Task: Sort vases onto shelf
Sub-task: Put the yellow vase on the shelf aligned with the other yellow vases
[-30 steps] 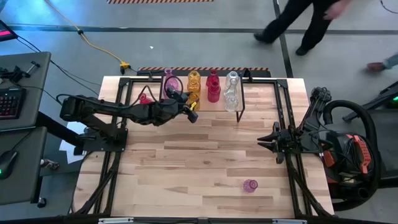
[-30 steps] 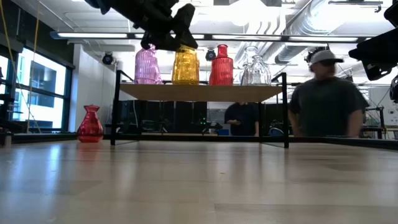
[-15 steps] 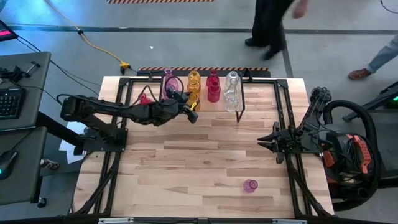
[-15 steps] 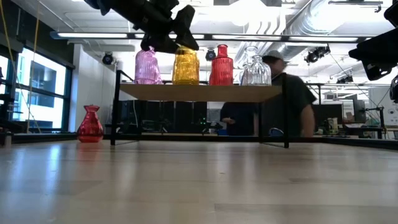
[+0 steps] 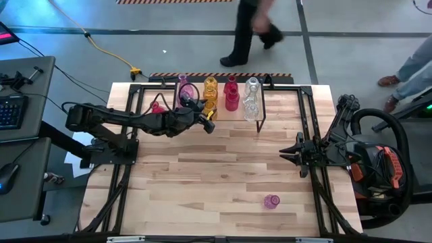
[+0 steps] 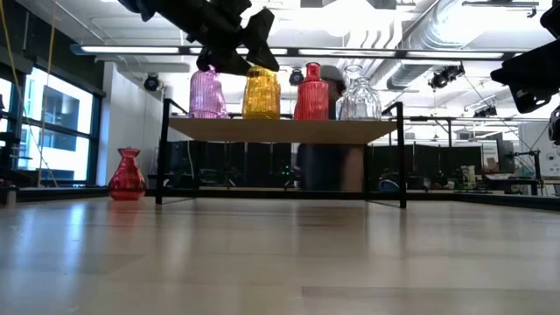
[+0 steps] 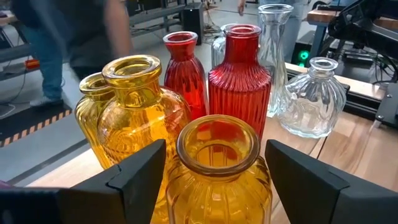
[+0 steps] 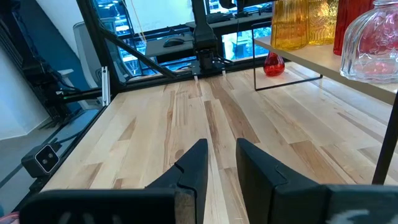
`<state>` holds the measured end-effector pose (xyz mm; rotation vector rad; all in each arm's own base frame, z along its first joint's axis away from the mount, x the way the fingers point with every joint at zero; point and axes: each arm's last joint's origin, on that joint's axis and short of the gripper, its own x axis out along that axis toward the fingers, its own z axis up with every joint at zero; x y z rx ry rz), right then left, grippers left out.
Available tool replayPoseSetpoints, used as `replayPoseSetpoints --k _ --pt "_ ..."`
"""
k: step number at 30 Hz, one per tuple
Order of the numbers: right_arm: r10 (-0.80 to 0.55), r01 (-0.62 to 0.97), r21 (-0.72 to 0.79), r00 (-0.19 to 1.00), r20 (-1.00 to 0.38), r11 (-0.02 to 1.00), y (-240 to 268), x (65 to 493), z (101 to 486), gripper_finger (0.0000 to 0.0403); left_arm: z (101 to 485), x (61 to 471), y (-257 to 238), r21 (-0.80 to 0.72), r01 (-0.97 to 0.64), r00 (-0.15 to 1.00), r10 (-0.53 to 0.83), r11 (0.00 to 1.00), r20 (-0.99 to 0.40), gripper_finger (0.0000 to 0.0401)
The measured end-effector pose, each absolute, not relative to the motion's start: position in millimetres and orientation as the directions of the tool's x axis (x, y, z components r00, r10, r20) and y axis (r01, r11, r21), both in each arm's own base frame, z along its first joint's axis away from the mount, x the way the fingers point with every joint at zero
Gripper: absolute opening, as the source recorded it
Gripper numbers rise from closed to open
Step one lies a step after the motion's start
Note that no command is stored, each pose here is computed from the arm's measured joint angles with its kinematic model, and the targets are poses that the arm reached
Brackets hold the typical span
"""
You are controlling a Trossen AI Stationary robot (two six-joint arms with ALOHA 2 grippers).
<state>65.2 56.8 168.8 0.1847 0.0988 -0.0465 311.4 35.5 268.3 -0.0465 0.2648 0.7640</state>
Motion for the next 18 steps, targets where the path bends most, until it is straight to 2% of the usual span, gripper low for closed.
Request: replayPoseSetpoints --k 10,18 --pt "-0.037 0.055 0.181 0.994 -0.102 0.982 56.8 65.2 168.9 0.0067 269.3 311.2 36.9 0.008 -0.701 0.689 0.681 0.713 -0.249 0.0277" --pt "-0.036 0.055 0.181 0.994 -0.102 0.982 56.8 65.2 168.8 0.0067 269.4 311.2 36.9 0.042 -0.695 0.689 0.681 0.718 -0.248 0.0295"
